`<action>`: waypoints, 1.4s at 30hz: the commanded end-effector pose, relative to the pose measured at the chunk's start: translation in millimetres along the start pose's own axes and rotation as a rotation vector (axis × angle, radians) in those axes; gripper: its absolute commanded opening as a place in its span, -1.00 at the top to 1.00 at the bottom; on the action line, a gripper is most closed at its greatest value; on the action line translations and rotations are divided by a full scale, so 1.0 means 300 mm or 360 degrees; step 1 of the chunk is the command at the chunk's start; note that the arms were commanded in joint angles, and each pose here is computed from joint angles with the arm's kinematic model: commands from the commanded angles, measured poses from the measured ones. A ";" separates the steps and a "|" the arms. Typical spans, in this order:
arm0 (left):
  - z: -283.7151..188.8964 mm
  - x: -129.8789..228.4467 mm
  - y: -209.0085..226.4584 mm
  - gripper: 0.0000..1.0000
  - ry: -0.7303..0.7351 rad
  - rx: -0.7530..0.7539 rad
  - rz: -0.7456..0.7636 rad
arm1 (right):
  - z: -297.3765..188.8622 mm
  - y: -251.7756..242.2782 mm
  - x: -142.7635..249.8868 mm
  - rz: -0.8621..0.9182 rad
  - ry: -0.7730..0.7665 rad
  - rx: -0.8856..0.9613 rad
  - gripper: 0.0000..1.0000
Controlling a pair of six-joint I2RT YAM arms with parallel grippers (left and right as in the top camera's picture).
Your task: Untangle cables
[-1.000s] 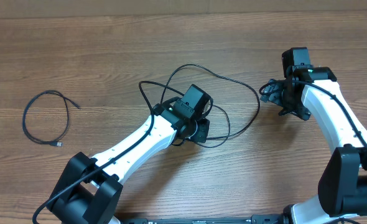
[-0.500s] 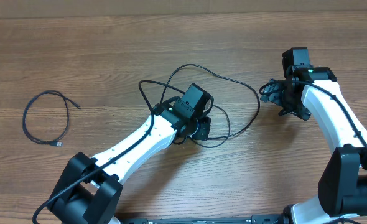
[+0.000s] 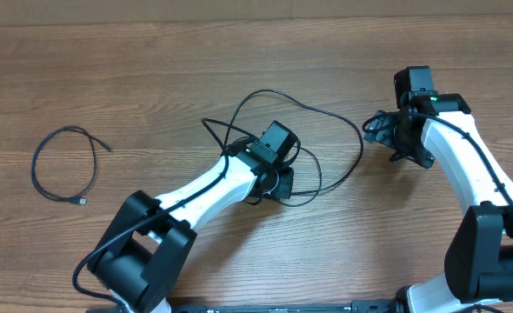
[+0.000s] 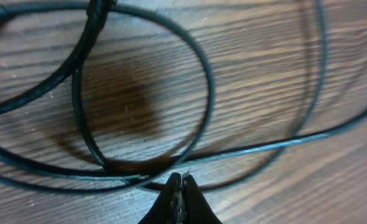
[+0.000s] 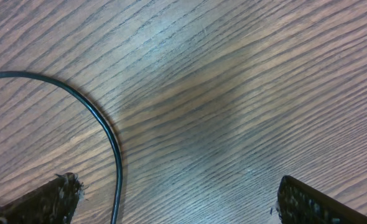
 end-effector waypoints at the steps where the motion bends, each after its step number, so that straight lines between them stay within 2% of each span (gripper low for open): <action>1: 0.025 0.010 0.006 0.91 0.0029 -0.0014 -0.0029 | 0.009 -0.007 0.002 -0.0006 -0.0004 0.0026 -1.00; 8: 0.032 0.007 0.006 0.74 0.0025 -0.0014 -0.0027 | 0.009 -0.007 0.002 -0.0006 -0.0004 0.0026 -1.00; 14: 0.032 0.004 0.015 0.79 0.0015 -0.0041 -0.0035 | 0.009 -0.007 0.002 -0.0006 -0.0004 0.0026 -1.00; 16: 0.032 0.004 0.015 0.68 0.0014 -0.0042 -0.0034 | 0.009 -0.007 0.002 -0.0006 -0.0004 0.0026 -0.99; 21: 0.030 -0.005 0.039 0.61 -0.0015 -0.0111 -0.0055 | 0.009 -0.007 0.002 -0.0006 -0.0003 0.0027 -1.00; 27: 0.028 -0.017 0.070 0.33 -0.0055 -0.0202 -0.0126 | 0.009 -0.007 0.002 -0.0006 -0.0003 0.0027 -1.00; 29: 0.029 -0.016 0.070 0.29 -0.0053 -0.0201 -0.0127 | 0.009 -0.007 0.002 -0.0006 -0.0003 0.0027 -1.00; 30: 0.029 -0.016 0.070 0.31 -0.0052 -0.0202 -0.0127 | 0.009 -0.007 0.002 -0.0006 -0.0003 0.0027 -0.99; 32: 0.029 -0.013 0.071 0.66 -0.0048 -0.0204 -0.0127 | 0.009 -0.007 0.002 -0.0006 -0.0004 0.0026 -0.99; 33: 0.029 -0.009 0.073 0.91 -0.0040 -0.0208 -0.0128 | 0.009 -0.007 0.002 -0.0006 -0.0003 0.0027 -1.00; 42: 0.013 -0.040 0.157 0.86 -0.0112 -0.0375 -0.0166 | 0.009 -0.007 0.002 -0.0006 -0.0003 0.0027 -1.00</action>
Point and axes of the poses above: each gripper's point midway between its finger pads, its own z axis out along the fingers, its own y axis along the line the jaws close on, x = y × z, the point moved 1 cm from there along -z, back along the fingers, and after that the axes turned 9 degrees about z, right-handed, at the moved point
